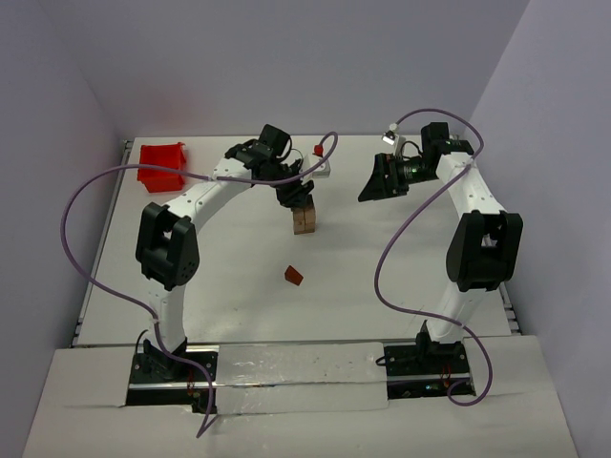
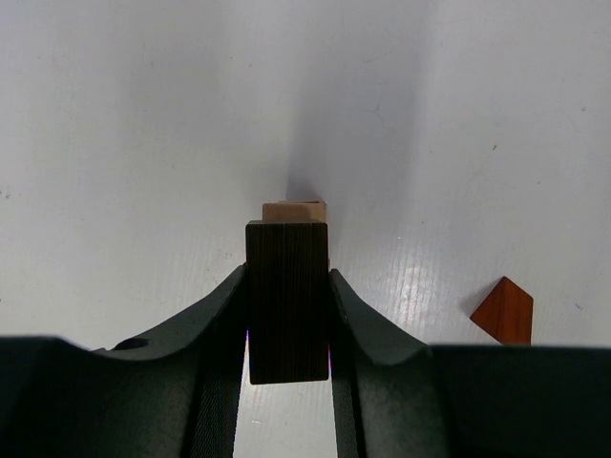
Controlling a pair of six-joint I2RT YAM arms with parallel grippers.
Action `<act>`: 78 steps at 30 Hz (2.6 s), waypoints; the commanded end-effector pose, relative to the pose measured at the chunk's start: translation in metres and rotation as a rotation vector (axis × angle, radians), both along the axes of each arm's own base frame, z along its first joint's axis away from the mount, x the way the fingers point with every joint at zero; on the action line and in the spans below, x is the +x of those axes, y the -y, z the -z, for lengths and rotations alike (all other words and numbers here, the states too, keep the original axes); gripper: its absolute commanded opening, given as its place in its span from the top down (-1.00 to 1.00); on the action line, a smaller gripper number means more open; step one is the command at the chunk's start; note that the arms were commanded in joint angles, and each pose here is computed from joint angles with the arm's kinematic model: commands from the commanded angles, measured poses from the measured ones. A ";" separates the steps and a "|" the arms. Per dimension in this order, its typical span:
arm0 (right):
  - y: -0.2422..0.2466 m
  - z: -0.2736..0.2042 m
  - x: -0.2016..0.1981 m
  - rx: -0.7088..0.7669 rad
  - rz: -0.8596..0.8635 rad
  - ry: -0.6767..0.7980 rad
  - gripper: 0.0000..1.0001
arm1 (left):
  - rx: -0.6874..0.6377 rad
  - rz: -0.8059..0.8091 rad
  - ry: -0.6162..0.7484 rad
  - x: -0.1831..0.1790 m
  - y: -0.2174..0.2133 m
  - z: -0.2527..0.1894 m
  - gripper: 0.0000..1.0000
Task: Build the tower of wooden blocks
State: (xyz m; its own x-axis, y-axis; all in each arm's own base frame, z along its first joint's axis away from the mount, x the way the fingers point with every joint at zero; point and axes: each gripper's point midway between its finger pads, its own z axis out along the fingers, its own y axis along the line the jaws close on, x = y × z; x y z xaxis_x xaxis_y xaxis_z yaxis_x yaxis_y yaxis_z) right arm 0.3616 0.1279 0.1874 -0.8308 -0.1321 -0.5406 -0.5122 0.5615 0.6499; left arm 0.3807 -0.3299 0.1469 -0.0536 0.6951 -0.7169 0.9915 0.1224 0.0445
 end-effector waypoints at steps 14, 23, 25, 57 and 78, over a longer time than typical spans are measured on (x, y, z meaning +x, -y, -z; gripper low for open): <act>-0.005 -0.018 0.005 0.010 -0.026 0.057 -0.99 | -0.072 0.023 0.009 0.004 0.015 -0.017 0.71; -0.006 -0.018 0.005 0.010 -0.029 0.057 -0.99 | -0.068 0.029 0.008 0.005 0.015 -0.015 0.69; -0.006 -0.017 0.005 0.007 -0.029 0.058 -0.99 | -0.067 0.030 0.006 0.005 0.015 -0.014 0.68; -0.007 -0.014 0.005 -0.002 -0.033 0.055 -0.99 | -0.065 0.042 -0.004 0.003 0.018 -0.009 0.49; -0.008 -0.015 0.006 -0.002 -0.038 0.059 -0.99 | -0.106 0.024 0.029 0.007 0.022 -0.036 -0.98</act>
State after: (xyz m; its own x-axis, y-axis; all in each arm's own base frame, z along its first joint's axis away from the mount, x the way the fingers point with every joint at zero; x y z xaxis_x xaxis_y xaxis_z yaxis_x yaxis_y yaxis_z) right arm 0.3608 0.1317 0.1903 -0.8277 -0.1462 -0.5418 -0.5212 0.5579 0.6458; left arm 0.3805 -0.3366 0.1420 -0.0814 0.6817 -0.7271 0.9924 0.1226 0.0038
